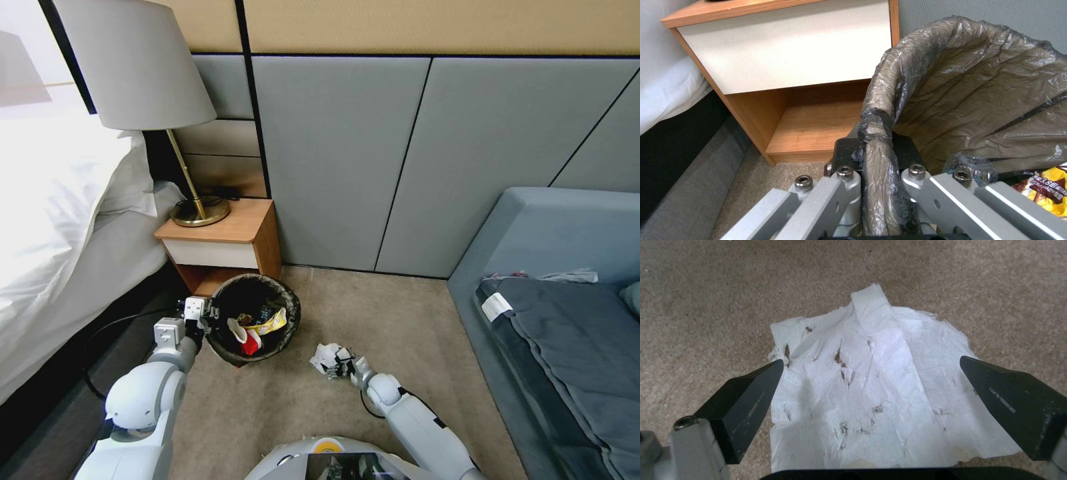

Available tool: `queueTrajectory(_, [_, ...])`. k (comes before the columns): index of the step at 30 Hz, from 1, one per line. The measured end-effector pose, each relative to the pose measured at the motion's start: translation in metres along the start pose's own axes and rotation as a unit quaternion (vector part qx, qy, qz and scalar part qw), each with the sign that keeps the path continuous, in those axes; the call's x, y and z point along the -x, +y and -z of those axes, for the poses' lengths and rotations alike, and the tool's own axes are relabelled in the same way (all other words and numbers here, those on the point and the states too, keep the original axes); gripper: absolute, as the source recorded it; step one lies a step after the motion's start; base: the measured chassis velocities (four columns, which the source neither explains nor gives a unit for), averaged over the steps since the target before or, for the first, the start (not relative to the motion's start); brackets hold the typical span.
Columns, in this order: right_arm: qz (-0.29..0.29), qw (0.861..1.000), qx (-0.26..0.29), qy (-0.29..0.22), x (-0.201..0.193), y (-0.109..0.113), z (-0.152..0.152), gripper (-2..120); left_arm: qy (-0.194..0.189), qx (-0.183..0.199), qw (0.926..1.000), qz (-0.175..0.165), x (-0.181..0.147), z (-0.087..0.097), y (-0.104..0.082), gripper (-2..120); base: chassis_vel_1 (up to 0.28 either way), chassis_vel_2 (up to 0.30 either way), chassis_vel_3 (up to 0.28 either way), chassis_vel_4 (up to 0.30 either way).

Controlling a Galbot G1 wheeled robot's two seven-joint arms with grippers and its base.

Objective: Pick up the trash bin, then pick up the garbage from the floor and place it into the trash bin.

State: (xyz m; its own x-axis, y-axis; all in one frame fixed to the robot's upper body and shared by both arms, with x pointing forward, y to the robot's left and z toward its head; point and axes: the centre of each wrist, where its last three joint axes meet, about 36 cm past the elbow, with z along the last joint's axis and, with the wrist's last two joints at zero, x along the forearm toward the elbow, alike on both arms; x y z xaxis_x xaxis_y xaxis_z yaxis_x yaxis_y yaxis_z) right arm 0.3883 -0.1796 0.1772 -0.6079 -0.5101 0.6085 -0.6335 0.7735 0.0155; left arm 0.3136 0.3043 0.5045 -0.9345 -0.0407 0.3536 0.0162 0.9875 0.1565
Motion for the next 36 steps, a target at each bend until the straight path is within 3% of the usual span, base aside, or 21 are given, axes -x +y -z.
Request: queueTrajectory(36, [-0.005,1.000,0.008,0.022,0.010,-0.003,-0.023,85,0.002,0.001,1.0000,-0.001,0.001,-0.001,0.000,4,0.000,0.000,0.000,0.000])
